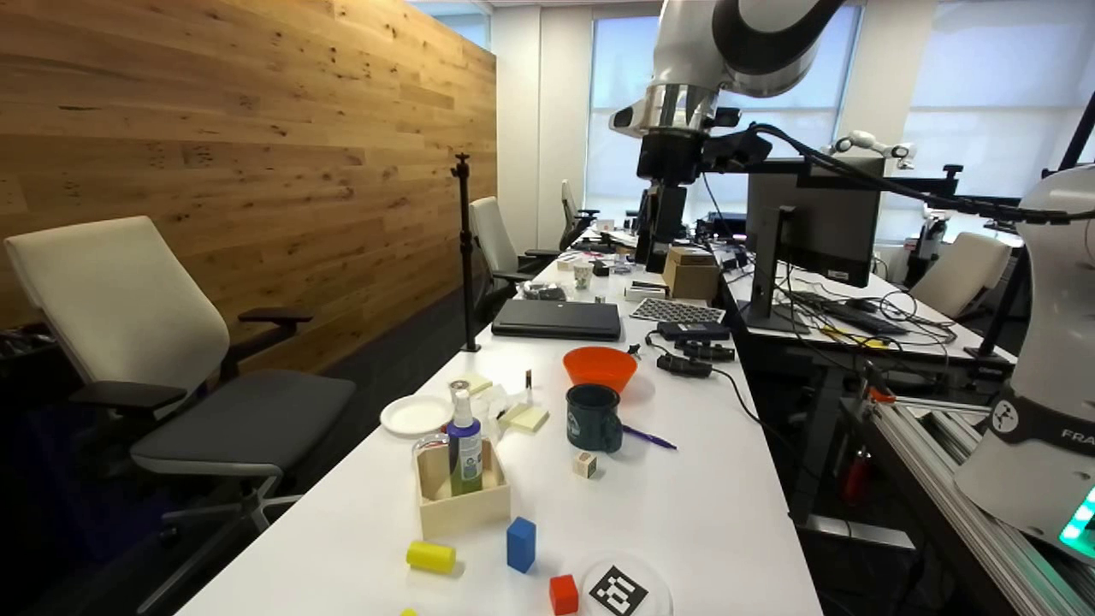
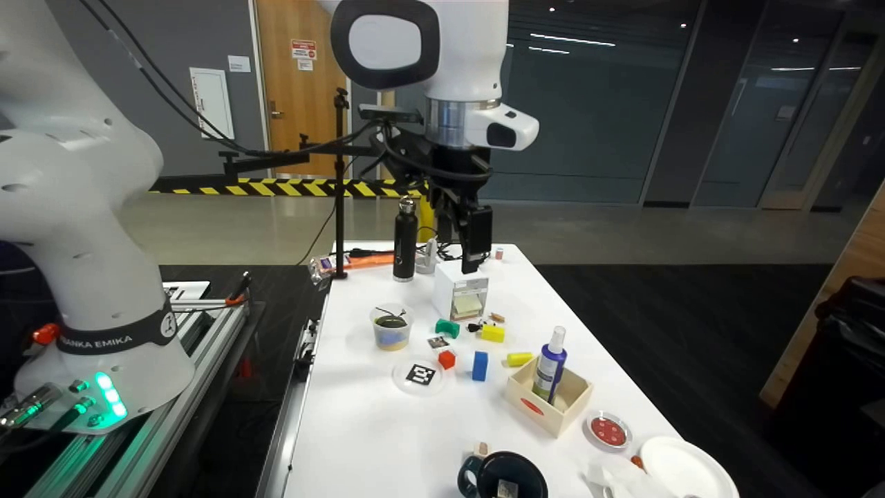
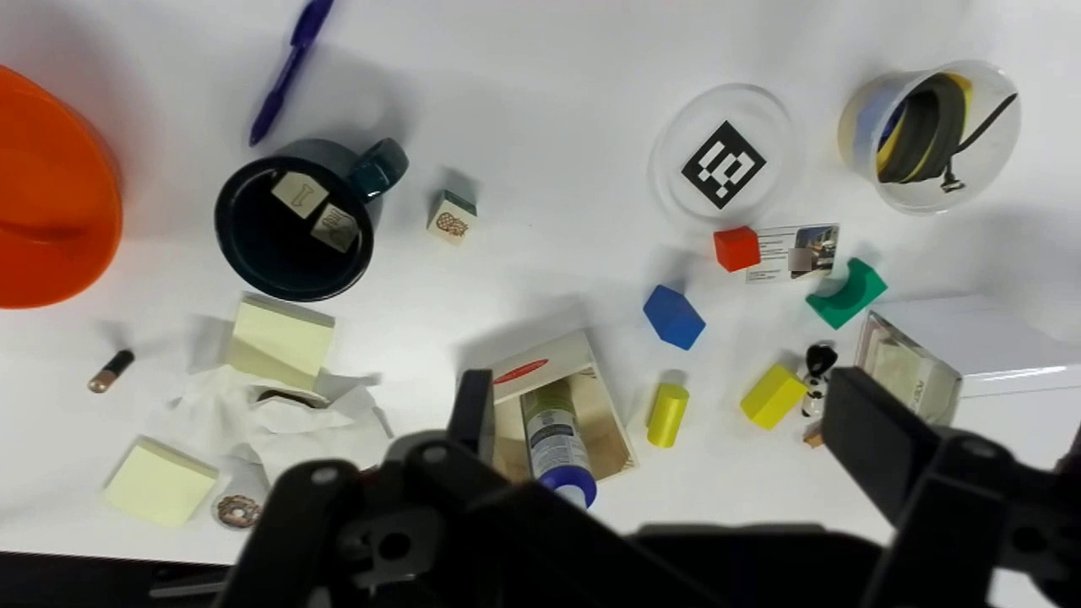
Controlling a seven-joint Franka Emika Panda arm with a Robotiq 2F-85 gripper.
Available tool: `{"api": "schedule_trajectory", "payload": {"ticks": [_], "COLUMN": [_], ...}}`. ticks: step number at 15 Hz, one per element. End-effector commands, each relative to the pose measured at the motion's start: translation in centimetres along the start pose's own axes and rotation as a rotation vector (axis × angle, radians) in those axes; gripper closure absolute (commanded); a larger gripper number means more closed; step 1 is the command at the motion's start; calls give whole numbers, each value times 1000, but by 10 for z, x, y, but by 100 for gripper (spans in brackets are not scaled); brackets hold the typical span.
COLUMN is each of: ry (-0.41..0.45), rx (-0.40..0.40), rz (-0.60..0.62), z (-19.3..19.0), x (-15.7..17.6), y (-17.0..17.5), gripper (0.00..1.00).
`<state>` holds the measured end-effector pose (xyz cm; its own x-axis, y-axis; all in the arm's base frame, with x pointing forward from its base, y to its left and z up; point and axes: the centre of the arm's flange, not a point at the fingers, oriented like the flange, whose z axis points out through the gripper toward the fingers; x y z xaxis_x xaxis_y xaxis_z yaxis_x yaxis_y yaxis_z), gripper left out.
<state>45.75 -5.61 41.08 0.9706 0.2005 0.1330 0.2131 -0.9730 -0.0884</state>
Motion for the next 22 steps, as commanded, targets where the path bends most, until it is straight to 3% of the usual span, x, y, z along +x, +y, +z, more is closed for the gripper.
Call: {"api": "schedule_trajectory", "payload": {"ticks": [1, 7, 22], "ry": [-4, -39, 13], "rx": [54, 52, -13], "rz": [-70, -158, -285], "z": [17, 51, 156], "x": [22, 38, 72], "y": [-18, -57, -126], "gripper": [0, 0, 0]}}
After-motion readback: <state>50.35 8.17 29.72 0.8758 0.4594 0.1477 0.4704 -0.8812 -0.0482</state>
